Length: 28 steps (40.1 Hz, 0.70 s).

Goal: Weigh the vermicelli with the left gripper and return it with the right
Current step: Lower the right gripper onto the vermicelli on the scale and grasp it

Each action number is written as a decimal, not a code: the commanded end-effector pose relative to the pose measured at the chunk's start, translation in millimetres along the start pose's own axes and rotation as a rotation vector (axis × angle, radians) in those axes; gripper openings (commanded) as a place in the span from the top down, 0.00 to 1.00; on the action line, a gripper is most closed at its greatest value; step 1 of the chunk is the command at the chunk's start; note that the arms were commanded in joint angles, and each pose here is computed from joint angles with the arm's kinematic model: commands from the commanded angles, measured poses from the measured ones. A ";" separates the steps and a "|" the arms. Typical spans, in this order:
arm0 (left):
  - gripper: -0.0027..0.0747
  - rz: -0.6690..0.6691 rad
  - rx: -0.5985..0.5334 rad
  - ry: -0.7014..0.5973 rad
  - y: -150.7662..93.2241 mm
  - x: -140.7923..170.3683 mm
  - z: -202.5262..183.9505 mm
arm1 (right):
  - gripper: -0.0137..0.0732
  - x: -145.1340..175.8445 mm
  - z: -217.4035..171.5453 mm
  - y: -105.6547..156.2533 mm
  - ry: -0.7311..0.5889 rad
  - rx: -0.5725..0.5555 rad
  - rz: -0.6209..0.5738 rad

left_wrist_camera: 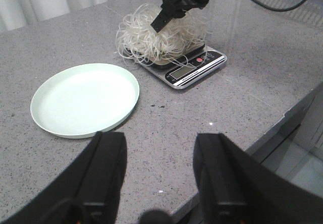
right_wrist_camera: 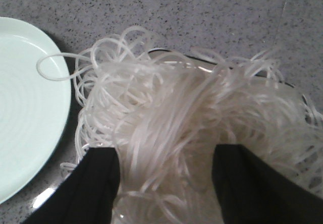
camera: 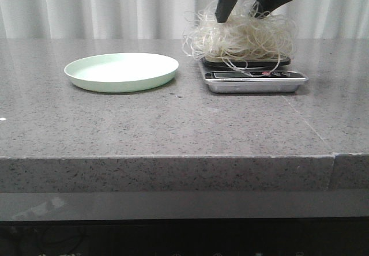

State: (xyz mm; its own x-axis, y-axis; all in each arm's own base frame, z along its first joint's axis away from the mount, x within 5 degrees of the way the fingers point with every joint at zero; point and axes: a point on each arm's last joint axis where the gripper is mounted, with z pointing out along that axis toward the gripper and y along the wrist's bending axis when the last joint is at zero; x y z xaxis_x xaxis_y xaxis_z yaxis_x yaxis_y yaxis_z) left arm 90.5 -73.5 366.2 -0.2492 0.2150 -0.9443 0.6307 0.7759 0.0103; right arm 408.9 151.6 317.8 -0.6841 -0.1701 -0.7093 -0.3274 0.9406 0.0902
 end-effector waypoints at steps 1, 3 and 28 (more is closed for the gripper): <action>0.44 -0.008 0.008 -0.101 -0.8 -13.9 -4.3 | 0.29 -19.6 -24.1 2.7 -0.097 0.001 -0.028; 0.44 -0.008 0.008 -0.101 -0.8 -13.9 -4.3 | 0.33 -19.2 -24.1 2.7 -0.093 0.001 -0.029; 0.44 -0.008 0.008 -0.101 -0.8 -13.9 -4.3 | 0.65 -29.6 -54.6 6.1 -0.143 -0.006 -0.034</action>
State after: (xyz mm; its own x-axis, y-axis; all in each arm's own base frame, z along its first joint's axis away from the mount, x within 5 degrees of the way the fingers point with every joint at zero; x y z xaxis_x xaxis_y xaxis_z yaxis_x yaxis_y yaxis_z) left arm 90.5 -73.5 366.2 -0.2492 0.2150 -0.9443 0.6307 0.7759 0.0103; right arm 406.2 150.8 323.4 -0.6950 -0.1838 -0.6951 -0.3333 0.9390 0.0849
